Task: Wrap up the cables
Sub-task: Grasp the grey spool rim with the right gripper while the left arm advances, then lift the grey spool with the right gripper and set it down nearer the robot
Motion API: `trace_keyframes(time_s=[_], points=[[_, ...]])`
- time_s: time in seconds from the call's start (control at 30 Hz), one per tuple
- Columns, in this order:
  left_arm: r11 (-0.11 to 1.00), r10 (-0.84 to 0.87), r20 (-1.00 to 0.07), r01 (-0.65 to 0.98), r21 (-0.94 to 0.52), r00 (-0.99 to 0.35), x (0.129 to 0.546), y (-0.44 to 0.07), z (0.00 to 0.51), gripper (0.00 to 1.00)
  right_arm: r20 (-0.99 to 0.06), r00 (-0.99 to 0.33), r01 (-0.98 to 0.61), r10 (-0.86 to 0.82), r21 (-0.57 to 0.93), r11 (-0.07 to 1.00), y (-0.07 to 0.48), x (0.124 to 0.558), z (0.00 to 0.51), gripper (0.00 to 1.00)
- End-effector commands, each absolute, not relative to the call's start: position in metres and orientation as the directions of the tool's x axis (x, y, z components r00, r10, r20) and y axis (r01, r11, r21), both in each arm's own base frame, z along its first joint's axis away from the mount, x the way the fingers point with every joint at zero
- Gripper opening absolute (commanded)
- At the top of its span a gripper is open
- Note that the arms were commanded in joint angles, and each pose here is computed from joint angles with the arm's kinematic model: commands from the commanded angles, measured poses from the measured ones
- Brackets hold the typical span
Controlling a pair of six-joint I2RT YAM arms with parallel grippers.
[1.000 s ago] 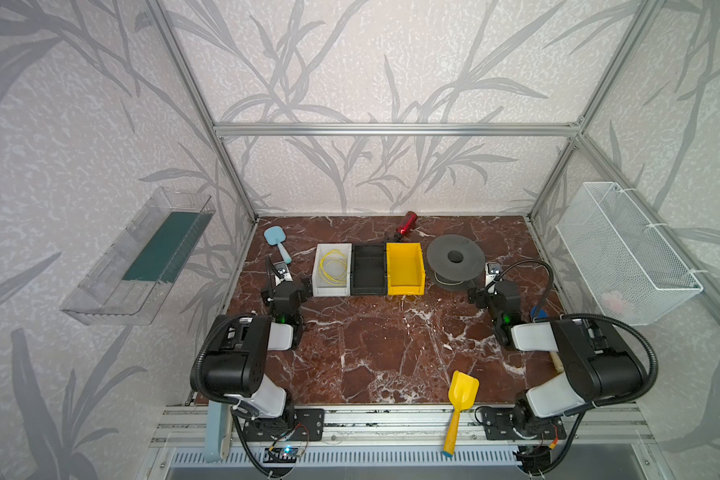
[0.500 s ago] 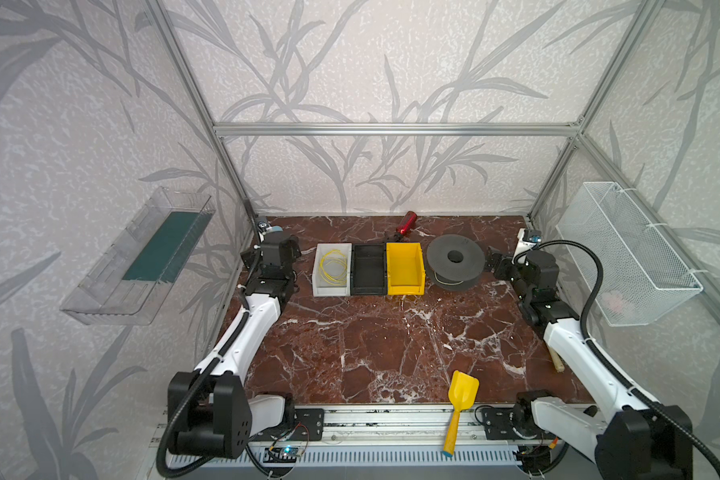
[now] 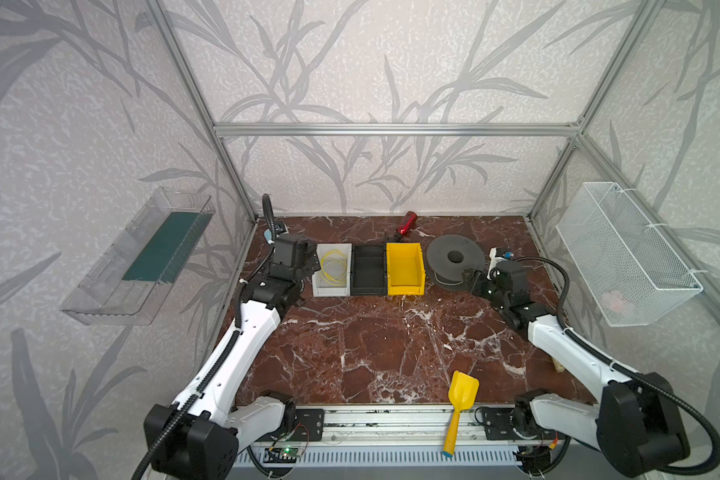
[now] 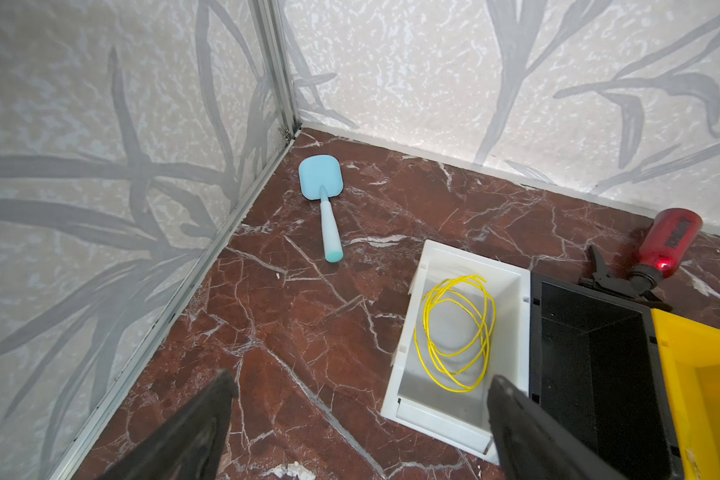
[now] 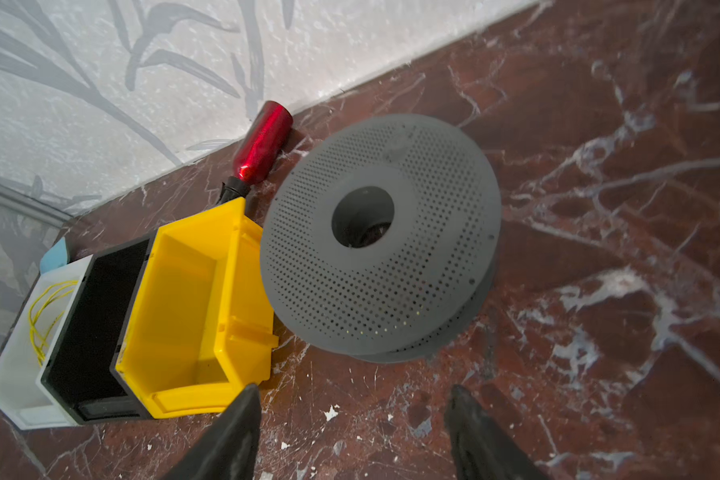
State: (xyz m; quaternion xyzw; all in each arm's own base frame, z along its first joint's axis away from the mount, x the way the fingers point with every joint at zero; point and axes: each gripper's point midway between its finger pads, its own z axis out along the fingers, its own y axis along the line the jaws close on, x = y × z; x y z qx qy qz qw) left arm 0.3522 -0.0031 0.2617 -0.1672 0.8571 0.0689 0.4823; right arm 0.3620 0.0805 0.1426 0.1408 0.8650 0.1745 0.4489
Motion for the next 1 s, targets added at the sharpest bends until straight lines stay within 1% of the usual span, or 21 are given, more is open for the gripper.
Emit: trace_keyframes(time_s=[0.0,0.07,0.1,0.17,0.27,0.4,0.53,0.6,0.7,0.83,0.97], points=[[0.944,-0.251,-0.836,-0.316,-0.098,-0.488,0.360,-0.015,0.265,0.96,-0.663,-0.478,0.172,0.576,0.572,0.802,0.072,0.375,0.139,0.72],[0.952,-0.245,-0.826,-0.287,-0.106,-0.507,0.366,-0.022,0.262,0.95,-0.624,-0.466,0.197,0.627,0.617,0.762,0.064,0.381,0.128,0.84],[0.954,-0.244,-0.823,-0.277,-0.111,-0.513,0.367,-0.025,0.261,0.95,-0.609,-0.460,0.203,0.646,0.637,0.744,0.060,0.384,0.123,0.88],[0.960,-0.241,-0.816,-0.254,-0.120,-0.525,0.370,-0.030,0.256,0.95,-0.578,-0.441,0.204,0.686,0.680,0.704,0.052,0.390,0.118,0.92],[0.964,-0.234,-0.806,-0.236,-0.121,-0.543,0.374,-0.034,0.251,0.95,-0.574,-0.431,0.204,0.696,0.690,0.695,0.048,0.396,0.115,0.93],[0.967,-0.228,-0.796,-0.224,-0.119,-0.560,0.379,-0.038,0.251,0.95,-0.559,-0.452,0.233,0.695,0.679,0.697,0.046,0.405,0.102,0.94],[0.969,-0.231,-0.797,-0.205,-0.137,-0.559,0.384,-0.043,0.254,0.94,-0.548,-0.438,0.238,0.713,0.694,0.680,0.041,0.423,0.091,0.93],[0.969,-0.233,-0.793,-0.199,-0.144,-0.562,0.385,-0.046,0.254,0.94,-0.552,-0.445,0.245,0.705,0.682,0.689,0.039,0.430,0.084,0.92],[0.969,-0.234,-0.791,-0.200,-0.144,-0.565,0.386,-0.046,0.256,0.94,-0.555,-0.459,0.224,0.694,0.683,0.695,0.041,0.441,0.077,0.87],[0.969,-0.231,-0.792,-0.206,-0.136,-0.566,0.385,-0.045,0.260,0.94,-0.553,-0.437,0.181,0.709,0.719,0.671,0.044,0.454,0.070,0.74],[0.968,-0.233,-0.792,-0.216,-0.130,-0.565,0.384,-0.042,0.263,0.94,-0.532,-0.451,0.188,0.716,0.728,0.660,0.046,0.463,0.060,0.62]])
